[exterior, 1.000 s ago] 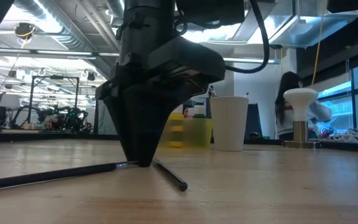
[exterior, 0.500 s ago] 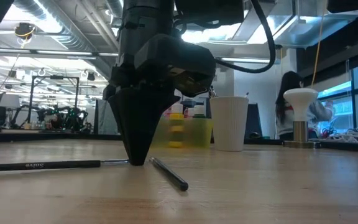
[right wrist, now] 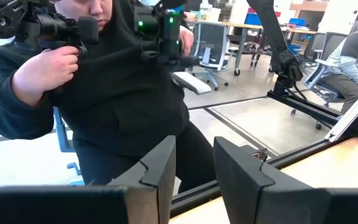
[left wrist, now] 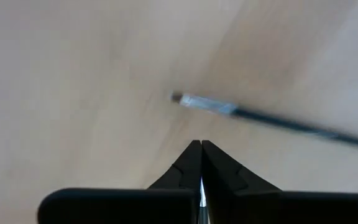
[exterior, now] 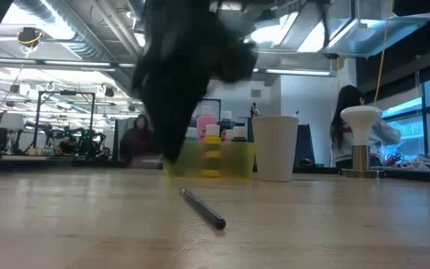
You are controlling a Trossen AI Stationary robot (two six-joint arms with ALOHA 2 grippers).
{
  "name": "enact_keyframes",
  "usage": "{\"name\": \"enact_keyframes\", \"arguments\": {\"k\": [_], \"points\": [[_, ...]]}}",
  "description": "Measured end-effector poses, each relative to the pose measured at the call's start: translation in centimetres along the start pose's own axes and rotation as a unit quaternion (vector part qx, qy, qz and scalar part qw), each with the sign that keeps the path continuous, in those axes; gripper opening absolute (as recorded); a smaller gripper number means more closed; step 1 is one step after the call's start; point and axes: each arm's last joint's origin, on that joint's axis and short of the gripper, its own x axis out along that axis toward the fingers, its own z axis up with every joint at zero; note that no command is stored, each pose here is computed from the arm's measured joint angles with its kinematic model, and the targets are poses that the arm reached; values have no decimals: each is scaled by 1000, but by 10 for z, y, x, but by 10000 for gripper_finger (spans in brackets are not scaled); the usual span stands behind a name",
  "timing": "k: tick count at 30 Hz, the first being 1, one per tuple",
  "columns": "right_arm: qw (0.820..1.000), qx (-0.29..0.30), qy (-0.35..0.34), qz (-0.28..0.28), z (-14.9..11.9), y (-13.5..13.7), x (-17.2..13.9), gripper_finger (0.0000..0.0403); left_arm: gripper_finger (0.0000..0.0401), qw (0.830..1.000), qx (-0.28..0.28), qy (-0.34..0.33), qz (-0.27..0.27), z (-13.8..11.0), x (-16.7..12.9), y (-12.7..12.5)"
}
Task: Pick & Place Paint Supplies
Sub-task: Put the black paintbrush into the white cup
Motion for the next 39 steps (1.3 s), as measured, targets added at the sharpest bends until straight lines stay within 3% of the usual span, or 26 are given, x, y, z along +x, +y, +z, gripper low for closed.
{"name": "enact_keyframes", "arguments": {"k": [6,12,18,22,25,28,31,39], "points": [[1000,-4,2,-21,0,-1,0,112,1,999,9,-52,10,6,-44,-2],[990,-22,21,-138,-1,-8,-1,112,1,986,42,-160,8,10,-100,-8],[973,-30,28,-225,0,-13,-3,112,1,952,95,-287,37,7,-148,-13],[959,-36,10,-281,5,-16,-5,112,1,916,142,-362,96,-1,-172,-17],[952,-39,-10,-303,10,-18,-6,112,1,886,174,-409,131,-9,-190,-14],[950,-50,-19,-307,12,-18,-6,112,1,873,189,-430,134,-13,-211,-3],[945,-55,-38,-320,16,-19,-7,112,1,858,218,-449,117,-15,-233,8],[894,-99,-105,-424,35,-23,-16,112,1,807,300,-507,-48,-1,-288,49]]}}
